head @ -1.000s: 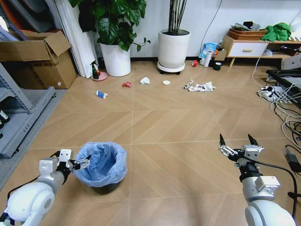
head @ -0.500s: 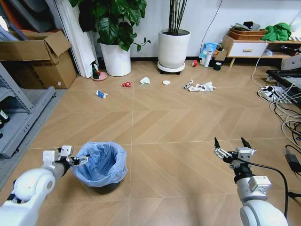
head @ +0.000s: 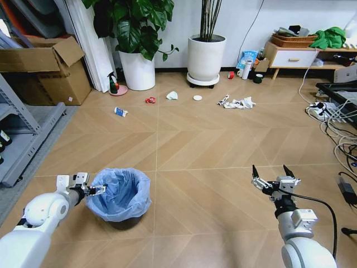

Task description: Pick up the trash bin and place the garbage on the floor into it.

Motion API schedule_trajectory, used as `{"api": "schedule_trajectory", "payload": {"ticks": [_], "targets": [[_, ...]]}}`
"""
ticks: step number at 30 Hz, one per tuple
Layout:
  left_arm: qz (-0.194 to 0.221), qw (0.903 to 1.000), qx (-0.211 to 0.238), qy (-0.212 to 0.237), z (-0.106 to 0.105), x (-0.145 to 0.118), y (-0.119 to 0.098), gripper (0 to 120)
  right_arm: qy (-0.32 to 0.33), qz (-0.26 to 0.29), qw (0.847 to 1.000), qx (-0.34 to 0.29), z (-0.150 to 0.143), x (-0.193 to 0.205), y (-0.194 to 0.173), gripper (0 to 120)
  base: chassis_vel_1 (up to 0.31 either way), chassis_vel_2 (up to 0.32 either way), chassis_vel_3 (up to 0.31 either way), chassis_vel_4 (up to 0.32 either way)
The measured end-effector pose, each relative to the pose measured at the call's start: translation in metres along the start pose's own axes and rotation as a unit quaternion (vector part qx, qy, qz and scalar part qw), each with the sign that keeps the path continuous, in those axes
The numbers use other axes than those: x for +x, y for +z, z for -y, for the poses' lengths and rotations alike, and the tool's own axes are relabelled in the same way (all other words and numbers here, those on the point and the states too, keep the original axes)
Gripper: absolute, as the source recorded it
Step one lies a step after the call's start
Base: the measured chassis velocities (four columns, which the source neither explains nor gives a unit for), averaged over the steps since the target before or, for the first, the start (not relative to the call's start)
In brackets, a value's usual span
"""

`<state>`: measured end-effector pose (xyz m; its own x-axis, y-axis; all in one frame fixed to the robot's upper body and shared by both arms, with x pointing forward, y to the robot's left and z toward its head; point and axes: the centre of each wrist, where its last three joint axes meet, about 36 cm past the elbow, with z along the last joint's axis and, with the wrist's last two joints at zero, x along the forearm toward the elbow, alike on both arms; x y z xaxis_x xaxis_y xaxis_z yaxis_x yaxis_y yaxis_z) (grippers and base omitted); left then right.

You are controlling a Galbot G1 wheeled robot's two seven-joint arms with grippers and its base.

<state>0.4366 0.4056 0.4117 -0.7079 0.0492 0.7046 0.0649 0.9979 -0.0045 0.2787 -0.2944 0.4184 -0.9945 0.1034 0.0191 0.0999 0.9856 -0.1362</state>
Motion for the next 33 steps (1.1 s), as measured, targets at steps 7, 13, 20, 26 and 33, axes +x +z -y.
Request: {"api": "schedule_trajectory", "payload": {"ticks": [7,13,20,26,33], "targets": [[-0.007,1.0,-0.005,0.002,-0.003,-0.003,0.004,65,0.001,0.001,1.0,0.0,0.001,0.0,0.0,100,0.0,0.0,0.0,0.0],[-0.015,0.9997,-0.018,-0.003,-0.008,-0.003,0.009,41,0.0,0.0,1.0,-0.003,-0.001,0.001,0.001,100,0.0,0.0,0.0,0.0],[-0.017,0.9996,-0.024,-0.003,-0.011,-0.002,0.01,20,0.001,0.0,1.0,-0.001,0.0,0.0,0.001,100,0.0,0.0,0.0,0.0],[-0.017,0.9996,-0.022,0.0,-0.01,0.0,0.013,0,-0.001,-0.002,1.0,-0.003,-0.002,0.001,0.003,100,0.0,0.0,0.0,0.0],[-0.003,1.0,-0.006,-0.004,-0.001,0.006,0.018,0,0.002,-0.003,1.0,-0.006,-0.002,-0.001,0.002,100,0.0,0.0,0.0,0.0]]}}
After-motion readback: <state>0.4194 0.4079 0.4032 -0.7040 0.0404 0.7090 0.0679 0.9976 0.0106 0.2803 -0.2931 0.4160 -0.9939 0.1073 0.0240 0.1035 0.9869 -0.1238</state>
